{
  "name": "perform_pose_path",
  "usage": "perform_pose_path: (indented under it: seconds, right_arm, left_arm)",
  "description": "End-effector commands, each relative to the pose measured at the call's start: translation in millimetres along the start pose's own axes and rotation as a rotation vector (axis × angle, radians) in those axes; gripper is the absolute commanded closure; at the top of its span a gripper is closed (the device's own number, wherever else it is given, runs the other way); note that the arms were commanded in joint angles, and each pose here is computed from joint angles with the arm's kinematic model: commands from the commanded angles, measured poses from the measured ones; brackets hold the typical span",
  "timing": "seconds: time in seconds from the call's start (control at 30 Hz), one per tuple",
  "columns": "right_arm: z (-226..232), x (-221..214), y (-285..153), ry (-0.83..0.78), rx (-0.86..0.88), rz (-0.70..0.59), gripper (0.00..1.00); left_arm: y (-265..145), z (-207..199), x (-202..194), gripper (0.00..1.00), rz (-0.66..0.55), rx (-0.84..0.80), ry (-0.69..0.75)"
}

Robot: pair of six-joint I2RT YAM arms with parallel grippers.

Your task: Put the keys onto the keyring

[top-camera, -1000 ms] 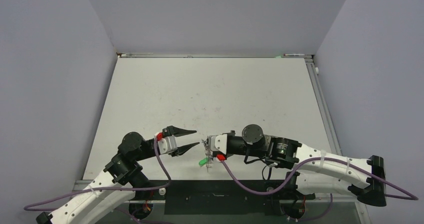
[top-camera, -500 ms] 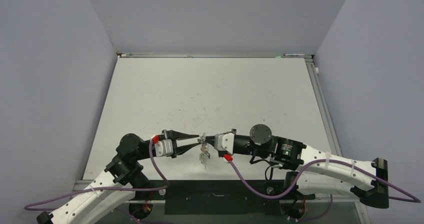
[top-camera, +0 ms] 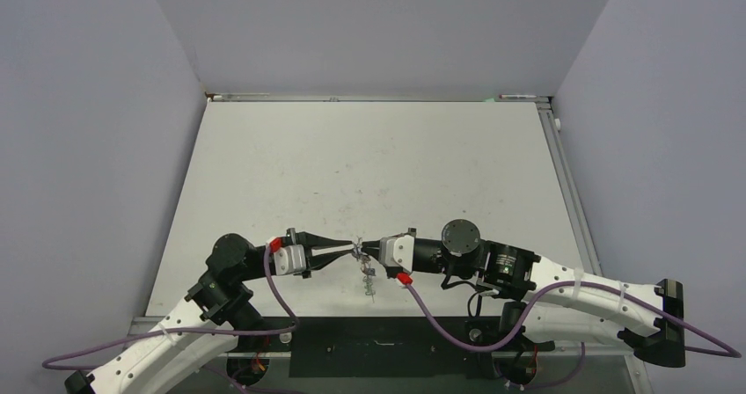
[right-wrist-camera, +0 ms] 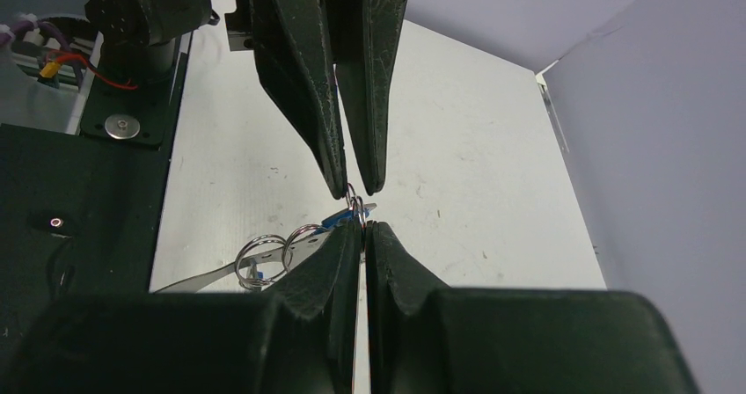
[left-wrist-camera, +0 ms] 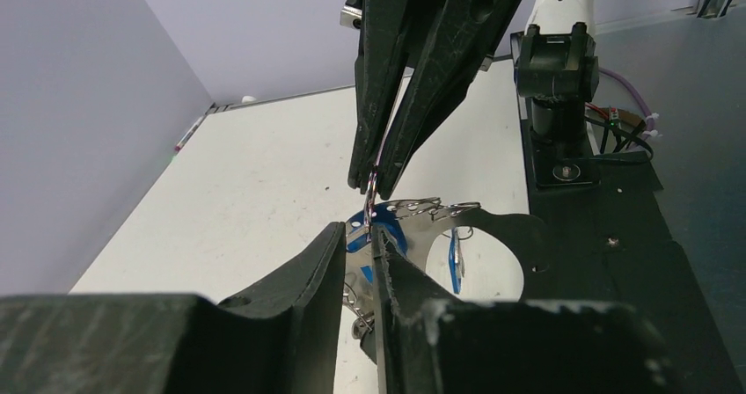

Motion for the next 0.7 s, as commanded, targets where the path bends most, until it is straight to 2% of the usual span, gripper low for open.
perform_pose_path:
  seconds: [0.0,0.37,0.53,0.57,0.67]
  right_arm:
    - [-11.9,30.7,-3.0,-0.010,-0.041,-0.124,0.95]
    - [-8.5,28.8,3.1,-0.005,-0.019,-0.130,0.95]
    - [-9.1,28.1,4.3,-0.002,-0.019,-0.127,0.95]
    - [-9.2,28.1,4.3,-0.003,-0.019,-0.127,0.95]
    - [-8.8,28.6,4.3,-0.001,-0.016,-0.129,0.95]
  left_arm:
    - [1.3,-0.3,8.7,0.88,-0.030,-0.020,0.019]
    - [2.4,-0.5,5.4,0.93,-0.018,-0.026,0.010]
    - [2.2,-1.9,6.3,0.87,-0.021,-0.034,0.010]
    - [2.0,-2.3,6.7,0.88,-0.023,-0.036,0.012]
    - [1.8,-2.3,7.1,0.98,-0.024,-0.036,0.015]
Point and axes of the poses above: each gripper's point midway between its finger pads, its own y axis out along the fingers, its own z axis along the line the jaws close on, x = y × z, the point moved 3 cm from there along -y, back along the fingers
